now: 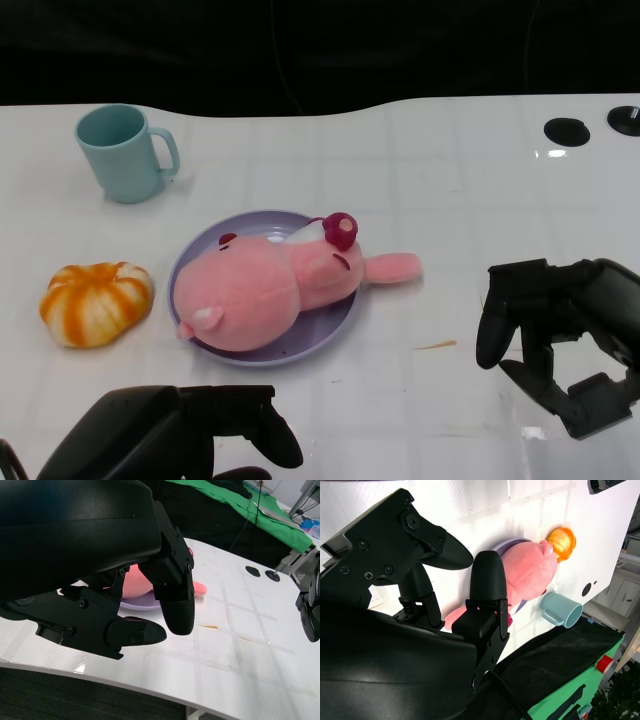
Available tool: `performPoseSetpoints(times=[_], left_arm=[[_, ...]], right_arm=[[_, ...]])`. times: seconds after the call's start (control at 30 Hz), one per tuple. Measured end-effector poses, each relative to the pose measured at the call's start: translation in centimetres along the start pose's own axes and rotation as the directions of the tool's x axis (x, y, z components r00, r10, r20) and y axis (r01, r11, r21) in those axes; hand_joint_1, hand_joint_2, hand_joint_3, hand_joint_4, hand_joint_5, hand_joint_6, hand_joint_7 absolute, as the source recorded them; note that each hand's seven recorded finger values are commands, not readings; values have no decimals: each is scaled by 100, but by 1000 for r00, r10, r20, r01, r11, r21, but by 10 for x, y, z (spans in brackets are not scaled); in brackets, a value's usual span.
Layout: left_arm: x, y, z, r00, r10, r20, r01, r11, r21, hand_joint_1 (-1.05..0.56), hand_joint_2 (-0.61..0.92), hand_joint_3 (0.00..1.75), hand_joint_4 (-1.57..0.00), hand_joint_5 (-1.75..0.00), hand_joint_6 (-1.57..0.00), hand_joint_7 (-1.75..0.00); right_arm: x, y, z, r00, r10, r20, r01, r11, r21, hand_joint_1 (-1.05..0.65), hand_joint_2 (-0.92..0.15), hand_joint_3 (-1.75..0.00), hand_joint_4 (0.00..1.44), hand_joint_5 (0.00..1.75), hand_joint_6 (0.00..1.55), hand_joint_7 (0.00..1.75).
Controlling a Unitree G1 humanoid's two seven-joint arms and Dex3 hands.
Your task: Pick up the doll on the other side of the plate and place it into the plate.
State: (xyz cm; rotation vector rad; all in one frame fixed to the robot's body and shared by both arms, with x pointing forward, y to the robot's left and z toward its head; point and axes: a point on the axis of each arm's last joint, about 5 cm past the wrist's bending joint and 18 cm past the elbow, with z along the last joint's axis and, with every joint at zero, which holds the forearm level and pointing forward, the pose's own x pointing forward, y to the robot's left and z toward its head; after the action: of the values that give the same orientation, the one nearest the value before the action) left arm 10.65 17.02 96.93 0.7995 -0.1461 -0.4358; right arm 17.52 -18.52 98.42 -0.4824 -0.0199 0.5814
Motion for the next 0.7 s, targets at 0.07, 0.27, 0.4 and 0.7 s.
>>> performPoseSetpoints(times=[0.07,0.27,0.4,0.7], left_arm=[[0,0,0,1000,-2,-4,2,1000,-1,-20,91,37,-60,-169,-71,-91],[0,-1,-1,1000,8,-3,-8,1000,-2,-21,92,35,-60,-169,-72,-90],[0,-3,-2,1000,21,0,-21,1000,8,-21,92,34,-59,-166,-72,-89],[0,-4,-3,1000,31,0,-31,1000,-2,-21,92,37,-60,-167,-73,-89]], right_arm=[[0,0,0,1000,9,-2,-9,1000,-15,-1,-41,-121,79,175,68,149],[1,2,-2,999,36,1,-36,999,-35,1,-41,-119,79,172,69,145],[2,3,-3,999,40,1,-40,998,-46,0,-41,-118,79,172,70,145],[3,4,-4,999,47,12,-46,997,-67,-1,-41,-118,77,170,69,143]])
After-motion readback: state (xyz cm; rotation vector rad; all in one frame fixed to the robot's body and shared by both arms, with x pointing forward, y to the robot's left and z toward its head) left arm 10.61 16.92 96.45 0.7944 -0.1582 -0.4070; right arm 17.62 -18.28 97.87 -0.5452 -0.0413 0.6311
